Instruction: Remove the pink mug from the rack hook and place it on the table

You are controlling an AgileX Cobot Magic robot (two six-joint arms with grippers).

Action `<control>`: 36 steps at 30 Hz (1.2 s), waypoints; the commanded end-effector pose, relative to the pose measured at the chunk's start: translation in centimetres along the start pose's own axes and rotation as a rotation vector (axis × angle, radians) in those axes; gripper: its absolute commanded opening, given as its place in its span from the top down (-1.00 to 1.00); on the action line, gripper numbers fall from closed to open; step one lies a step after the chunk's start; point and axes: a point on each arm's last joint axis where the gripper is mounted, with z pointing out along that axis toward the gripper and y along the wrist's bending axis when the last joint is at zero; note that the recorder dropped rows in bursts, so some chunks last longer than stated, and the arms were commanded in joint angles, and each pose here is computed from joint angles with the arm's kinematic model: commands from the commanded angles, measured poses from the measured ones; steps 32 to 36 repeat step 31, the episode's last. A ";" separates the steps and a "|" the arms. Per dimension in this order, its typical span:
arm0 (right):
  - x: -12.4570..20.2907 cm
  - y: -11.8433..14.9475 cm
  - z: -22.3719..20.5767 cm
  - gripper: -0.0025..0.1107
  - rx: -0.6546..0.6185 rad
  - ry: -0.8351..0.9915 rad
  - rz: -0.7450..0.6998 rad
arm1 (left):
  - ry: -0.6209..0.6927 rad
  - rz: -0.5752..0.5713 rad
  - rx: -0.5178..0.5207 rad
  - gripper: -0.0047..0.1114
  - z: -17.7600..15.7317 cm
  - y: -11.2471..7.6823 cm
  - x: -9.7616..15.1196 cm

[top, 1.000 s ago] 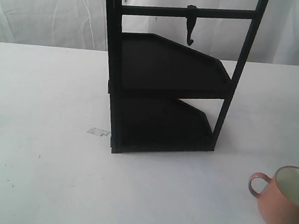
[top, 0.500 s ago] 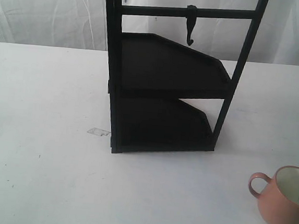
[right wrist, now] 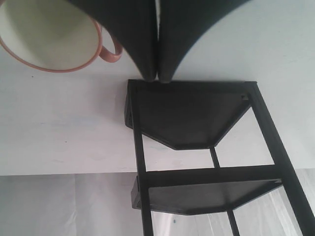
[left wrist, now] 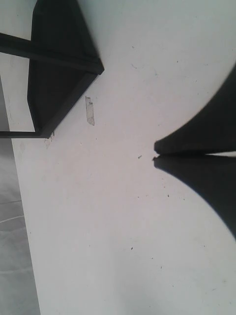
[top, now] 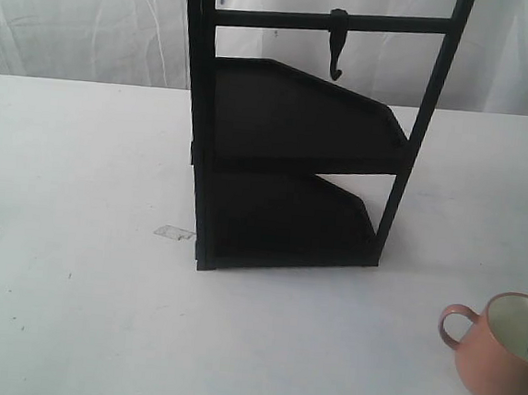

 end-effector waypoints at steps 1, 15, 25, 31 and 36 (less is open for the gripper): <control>0.1 0.0 0.0 0.96 0.004 -0.001 -0.008 | -0.001 -0.009 -0.003 0.92 0.0 0.0 0.1; 0.1 0.0 0.0 0.96 0.004 -0.001 -0.008 | -0.001 -0.009 -0.003 0.92 0.0 0.0 0.1; 0.1 0.0 0.0 0.96 0.004 -0.001 -0.008 | -0.001 -0.009 -0.003 0.92 0.0 0.0 0.1; 0.1 0.0 0.0 0.96 0.004 -0.001 -0.017 | -0.001 -0.009 -0.003 0.92 0.0 0.0 0.1; 0.1 0.0 0.0 0.96 0.004 -0.001 -0.017 | -0.001 -0.009 -0.003 0.92 0.0 0.0 0.1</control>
